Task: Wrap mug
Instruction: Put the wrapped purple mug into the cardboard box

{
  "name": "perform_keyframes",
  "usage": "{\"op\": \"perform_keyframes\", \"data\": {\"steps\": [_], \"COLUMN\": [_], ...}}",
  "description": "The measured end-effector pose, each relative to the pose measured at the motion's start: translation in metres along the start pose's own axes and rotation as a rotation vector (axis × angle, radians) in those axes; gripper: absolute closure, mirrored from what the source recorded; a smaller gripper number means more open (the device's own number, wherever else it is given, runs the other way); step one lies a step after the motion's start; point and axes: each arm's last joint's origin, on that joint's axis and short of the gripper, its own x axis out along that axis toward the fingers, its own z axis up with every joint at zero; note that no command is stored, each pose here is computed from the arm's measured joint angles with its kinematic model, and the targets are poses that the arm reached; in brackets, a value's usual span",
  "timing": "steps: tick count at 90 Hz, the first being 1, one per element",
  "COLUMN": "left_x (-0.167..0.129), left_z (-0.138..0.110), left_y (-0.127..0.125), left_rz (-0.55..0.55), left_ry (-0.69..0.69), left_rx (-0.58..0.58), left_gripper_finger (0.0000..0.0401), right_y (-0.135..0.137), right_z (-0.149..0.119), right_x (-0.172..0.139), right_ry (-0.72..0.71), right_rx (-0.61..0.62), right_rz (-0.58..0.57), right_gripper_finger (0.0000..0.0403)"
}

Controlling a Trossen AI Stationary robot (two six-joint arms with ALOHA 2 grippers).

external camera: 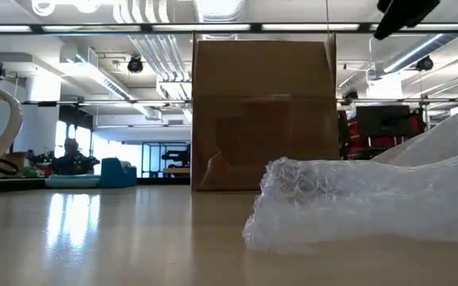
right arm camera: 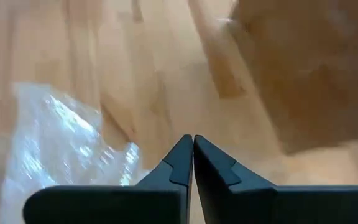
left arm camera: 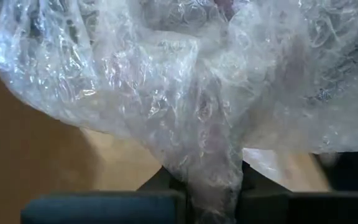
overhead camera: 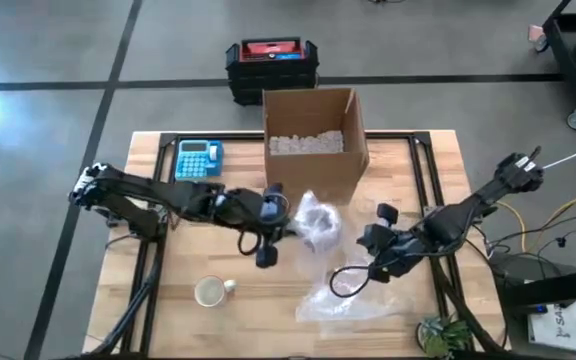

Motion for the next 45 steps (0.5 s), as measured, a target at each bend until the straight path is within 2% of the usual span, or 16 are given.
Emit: {"op": "perform_keyframes", "data": {"steps": [12,21,33,45], "left_x": [-0.018,-0.018,-0.01,0.003], "left_z": [0.039,0.055,0.06,0.05], "left_y": [0.034,0.07,0.126,0.186], "left_rz": [0.185,0.299,0.448,0.563], "left_ry": [-0.069,-0.071,-0.006,0.087], "left_rx": [0.07,0.101,0.108,0.054], "left_gripper_finger": [0.0386,0.0386,0.0386,0.0386], "right_y": [0.011,0.019,0.028,0.035], "right_z": [-0.008,-0.009,-0.013,-0.021], "right_x": [0.025,0.041,0.061,0.081], "right_ry": [-0.065,-0.101,-0.118,-0.089], "right_rx": [0.017,0.02,0.016,0.0], "right_rz": [0.043,0.048,0.007,-0.037], "right_gripper_finger": [0.0403,0.0403,0.0403,0.0403]}}
